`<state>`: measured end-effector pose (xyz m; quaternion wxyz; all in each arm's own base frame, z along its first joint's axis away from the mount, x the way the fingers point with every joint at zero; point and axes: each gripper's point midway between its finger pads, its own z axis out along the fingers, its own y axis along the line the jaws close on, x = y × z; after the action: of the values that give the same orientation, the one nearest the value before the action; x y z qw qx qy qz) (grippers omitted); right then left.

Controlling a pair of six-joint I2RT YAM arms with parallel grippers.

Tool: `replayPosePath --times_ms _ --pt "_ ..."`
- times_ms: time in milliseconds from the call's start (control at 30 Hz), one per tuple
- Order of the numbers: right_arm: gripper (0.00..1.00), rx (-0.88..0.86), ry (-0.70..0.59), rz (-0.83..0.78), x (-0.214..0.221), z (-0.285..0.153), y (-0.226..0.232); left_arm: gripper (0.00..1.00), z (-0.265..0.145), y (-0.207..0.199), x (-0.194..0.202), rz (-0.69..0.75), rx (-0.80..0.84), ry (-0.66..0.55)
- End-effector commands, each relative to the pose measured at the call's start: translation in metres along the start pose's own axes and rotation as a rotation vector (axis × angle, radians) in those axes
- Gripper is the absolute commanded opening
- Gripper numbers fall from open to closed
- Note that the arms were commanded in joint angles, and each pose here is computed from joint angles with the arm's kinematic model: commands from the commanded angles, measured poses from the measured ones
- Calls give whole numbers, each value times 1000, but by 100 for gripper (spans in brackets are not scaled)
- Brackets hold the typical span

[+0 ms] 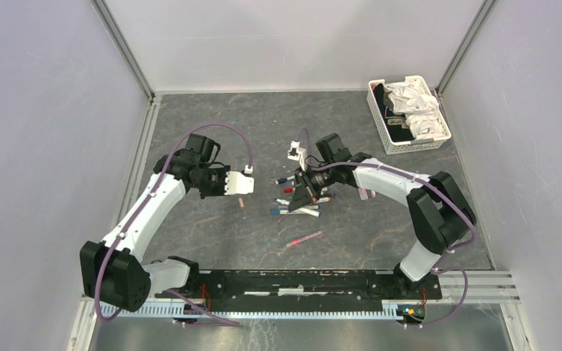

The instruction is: Open the pen caps

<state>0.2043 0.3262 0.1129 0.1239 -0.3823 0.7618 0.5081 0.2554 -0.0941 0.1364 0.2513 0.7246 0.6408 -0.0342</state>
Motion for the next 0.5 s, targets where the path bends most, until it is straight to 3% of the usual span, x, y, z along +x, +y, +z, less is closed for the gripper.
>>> replayPosePath --times_ms 0,133,333,467 --pt "0 116 -89 -40 -18 -38 -9 2 7 3 -7 0 0 -54" --pt "0 476 -154 50 -33 -94 -74 2 23 -12 -35 -90 66 -197" --pt "0 1015 -258 209 -20 -188 -159 2 68 -38 -52 -157 125 -235" --pt "0 1158 -327 254 -15 -211 -185 2 90 -32 -52 -170 123 -210"
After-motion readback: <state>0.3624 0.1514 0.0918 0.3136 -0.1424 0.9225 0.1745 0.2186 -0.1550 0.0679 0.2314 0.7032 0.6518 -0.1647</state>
